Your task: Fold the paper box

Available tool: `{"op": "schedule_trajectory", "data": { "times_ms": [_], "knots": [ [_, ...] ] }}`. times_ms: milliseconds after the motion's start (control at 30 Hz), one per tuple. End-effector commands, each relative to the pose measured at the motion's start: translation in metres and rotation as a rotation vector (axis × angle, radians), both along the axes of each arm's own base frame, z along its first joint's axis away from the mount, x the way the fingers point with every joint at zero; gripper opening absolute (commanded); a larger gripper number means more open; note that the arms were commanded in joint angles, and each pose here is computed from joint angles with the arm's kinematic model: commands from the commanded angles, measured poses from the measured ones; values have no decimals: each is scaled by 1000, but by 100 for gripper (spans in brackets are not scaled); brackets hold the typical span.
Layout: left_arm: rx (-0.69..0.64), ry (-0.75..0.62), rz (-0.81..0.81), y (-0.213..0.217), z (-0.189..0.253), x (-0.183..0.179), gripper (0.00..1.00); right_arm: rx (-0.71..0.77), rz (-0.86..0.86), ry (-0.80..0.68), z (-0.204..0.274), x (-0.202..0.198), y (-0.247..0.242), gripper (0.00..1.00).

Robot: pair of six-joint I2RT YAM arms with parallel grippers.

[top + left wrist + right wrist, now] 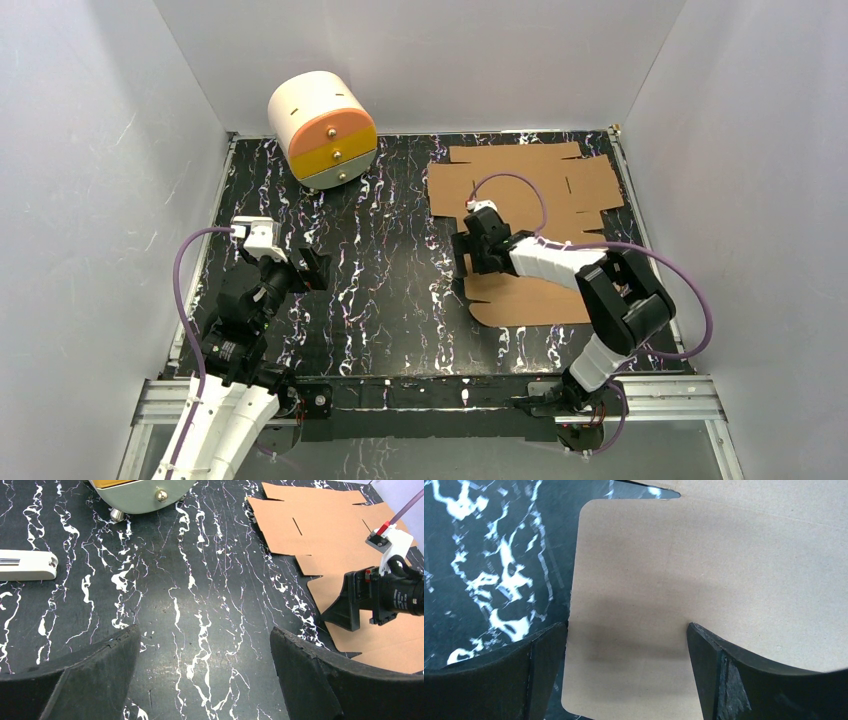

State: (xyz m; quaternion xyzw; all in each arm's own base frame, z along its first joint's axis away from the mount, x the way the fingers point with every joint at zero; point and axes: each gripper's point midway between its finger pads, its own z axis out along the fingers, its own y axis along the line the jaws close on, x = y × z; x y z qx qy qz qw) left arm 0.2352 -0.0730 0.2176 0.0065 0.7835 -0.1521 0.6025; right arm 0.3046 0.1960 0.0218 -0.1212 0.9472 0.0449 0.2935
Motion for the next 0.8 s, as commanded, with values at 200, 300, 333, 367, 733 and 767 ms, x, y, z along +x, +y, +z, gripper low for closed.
{"op": "schedule_trajectory", "data": {
  "times_ms": [200,300,333,367,733,767],
  "knots": [
    [-3,-18,0,1,6,0,98,147,77,139,-2,-81,69,99],
    [-5,-13,4,1,5,-1,97,173,122,150,1,-97,95,99],
    [-6,-13,7,2,6,-1,97,182,142,155,2,-103,105,99],
    [-6,-11,8,2,5,-1,97,194,166,158,3,-109,115,99],
    [-5,15,31,4,0,2,97,217,439,191,21,-162,194,99],
    [-4,19,32,5,0,2,97,221,449,179,25,-161,195,99]
  ]
}}
